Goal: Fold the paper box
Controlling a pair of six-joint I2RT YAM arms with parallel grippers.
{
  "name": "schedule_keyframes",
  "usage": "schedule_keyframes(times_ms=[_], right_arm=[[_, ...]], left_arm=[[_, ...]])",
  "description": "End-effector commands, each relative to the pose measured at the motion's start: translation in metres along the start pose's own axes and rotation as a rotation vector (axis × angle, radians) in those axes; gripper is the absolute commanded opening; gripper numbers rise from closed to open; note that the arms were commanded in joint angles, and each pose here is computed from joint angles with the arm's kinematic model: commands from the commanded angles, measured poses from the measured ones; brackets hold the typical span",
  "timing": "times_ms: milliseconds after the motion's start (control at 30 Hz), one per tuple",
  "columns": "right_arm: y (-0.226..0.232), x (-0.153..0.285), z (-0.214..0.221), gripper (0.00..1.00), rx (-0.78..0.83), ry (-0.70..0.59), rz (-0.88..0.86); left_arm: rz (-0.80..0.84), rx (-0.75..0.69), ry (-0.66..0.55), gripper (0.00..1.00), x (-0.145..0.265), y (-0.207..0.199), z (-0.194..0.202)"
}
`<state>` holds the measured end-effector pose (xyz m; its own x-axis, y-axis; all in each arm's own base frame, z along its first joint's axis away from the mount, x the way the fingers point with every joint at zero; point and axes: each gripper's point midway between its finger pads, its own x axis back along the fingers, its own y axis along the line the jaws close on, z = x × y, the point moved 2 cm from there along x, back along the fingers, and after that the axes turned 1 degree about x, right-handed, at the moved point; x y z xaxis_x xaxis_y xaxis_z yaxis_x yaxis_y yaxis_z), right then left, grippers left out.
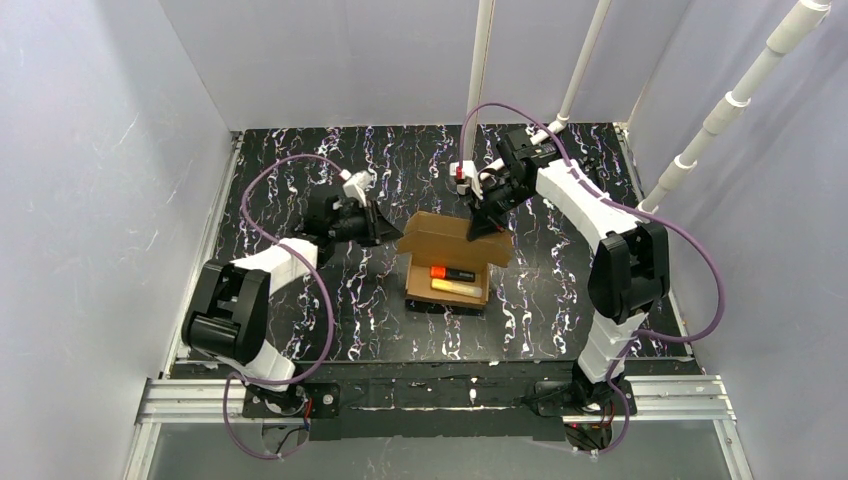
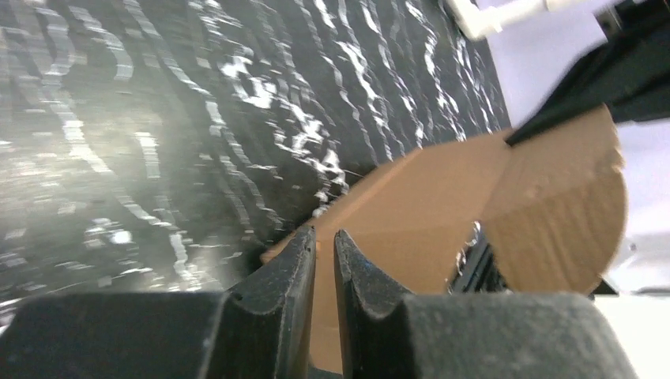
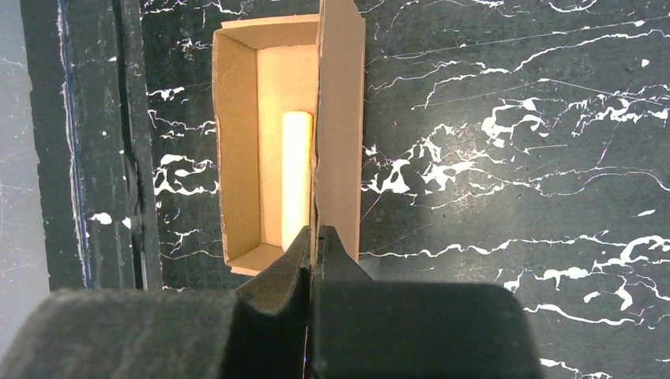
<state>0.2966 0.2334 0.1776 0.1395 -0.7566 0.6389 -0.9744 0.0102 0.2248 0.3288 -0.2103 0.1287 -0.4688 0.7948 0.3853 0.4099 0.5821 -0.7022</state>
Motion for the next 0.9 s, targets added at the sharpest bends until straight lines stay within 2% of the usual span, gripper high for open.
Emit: schedule_keyframes(times_ms=[0,33,233,400,867], right_arm=[[0.012,0.029,-0.037,0.01,0.090,-0.071,0.080],[-0.005,0.005,-0.015,0.01,0.013,-0.026,0.034],[-0.009,-0.001,-0.010,0.01,-0.008,-0.012,0.039],[-0.006,-0.001,-0.011,0.01,0.000,-0.017,0.024],[0.020,-0.012,-0.011,0.01,0.067,-0.011,-0.080]], left_arm=[[0.127,-0.054,0.072,0.13,-0.013,-0.040,0.035],[0.133,-0.052,0.067,0.13,-0.014,-0.041,0.038],[0.143,-0.033,0.066,0.14,-0.014,-0.047,0.044],[0.104,-0.036,0.043,0.21,-0.017,-0.040,0.040],[0.060,0.086,-0.031,0.23,-0.035,-0.035,0.008]])
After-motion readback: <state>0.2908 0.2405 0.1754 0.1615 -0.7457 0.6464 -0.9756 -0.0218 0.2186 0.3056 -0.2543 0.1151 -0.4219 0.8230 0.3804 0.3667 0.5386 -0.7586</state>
